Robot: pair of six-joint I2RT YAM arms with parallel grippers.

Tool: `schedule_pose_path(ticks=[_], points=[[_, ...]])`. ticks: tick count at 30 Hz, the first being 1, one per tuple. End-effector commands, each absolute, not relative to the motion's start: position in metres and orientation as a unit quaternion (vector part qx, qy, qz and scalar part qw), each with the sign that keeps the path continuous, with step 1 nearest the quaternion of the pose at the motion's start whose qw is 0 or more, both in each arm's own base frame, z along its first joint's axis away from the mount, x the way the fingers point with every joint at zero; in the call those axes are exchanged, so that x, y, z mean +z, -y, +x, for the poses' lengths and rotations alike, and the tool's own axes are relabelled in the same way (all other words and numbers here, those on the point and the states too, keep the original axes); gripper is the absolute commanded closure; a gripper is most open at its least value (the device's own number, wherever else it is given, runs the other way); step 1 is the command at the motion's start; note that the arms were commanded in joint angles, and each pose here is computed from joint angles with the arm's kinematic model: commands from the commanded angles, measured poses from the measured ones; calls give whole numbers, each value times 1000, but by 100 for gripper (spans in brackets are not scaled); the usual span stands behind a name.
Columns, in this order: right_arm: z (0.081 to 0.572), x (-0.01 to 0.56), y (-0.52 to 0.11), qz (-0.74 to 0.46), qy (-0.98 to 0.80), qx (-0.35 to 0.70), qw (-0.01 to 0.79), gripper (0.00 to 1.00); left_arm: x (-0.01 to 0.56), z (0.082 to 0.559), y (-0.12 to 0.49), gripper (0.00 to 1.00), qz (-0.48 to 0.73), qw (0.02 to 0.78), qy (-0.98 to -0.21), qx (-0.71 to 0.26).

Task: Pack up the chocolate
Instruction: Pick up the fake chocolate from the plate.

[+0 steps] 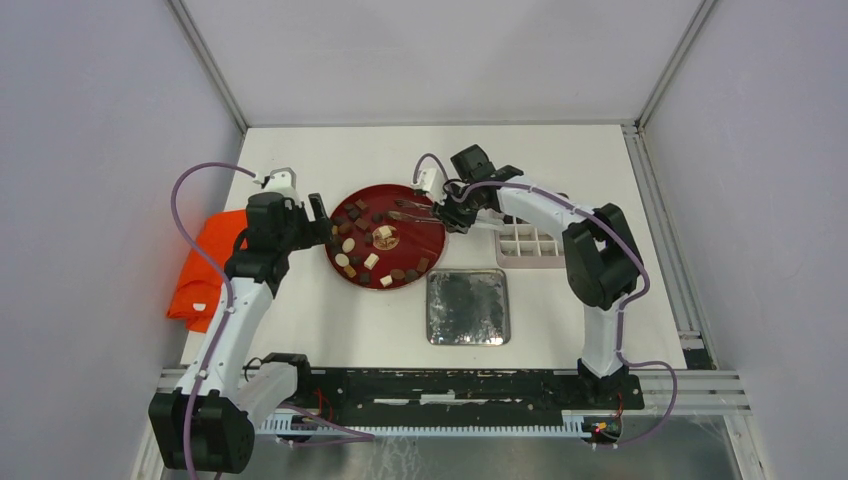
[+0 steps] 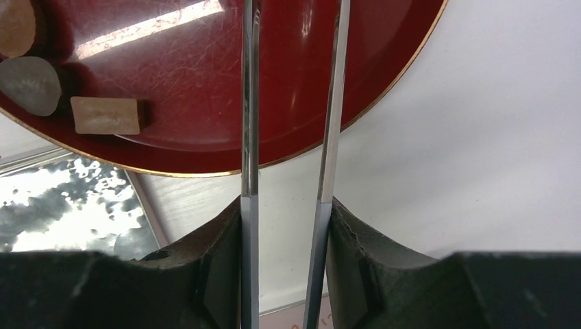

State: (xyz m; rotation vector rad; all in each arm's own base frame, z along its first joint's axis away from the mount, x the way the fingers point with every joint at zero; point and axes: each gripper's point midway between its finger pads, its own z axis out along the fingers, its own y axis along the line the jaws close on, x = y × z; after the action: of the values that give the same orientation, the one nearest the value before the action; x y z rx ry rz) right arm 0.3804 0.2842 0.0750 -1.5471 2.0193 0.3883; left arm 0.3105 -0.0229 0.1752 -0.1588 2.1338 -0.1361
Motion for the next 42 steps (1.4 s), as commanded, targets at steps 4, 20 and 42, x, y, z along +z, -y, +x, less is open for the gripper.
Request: schedule_pose_path(ticks=[4, 20, 42], points=[[397, 89, -299, -581, -743, 141, 300, 54, 182, 314, 19, 11, -52, 488, -870, -40], [404, 80, -312, -585, -744, 139, 291, 57, 181, 315, 18, 11, -52, 487, -871, -40], [380, 152, -284, -566, -727, 172, 348, 100, 182, 314, 17, 11, -52, 489, -870, -38]])
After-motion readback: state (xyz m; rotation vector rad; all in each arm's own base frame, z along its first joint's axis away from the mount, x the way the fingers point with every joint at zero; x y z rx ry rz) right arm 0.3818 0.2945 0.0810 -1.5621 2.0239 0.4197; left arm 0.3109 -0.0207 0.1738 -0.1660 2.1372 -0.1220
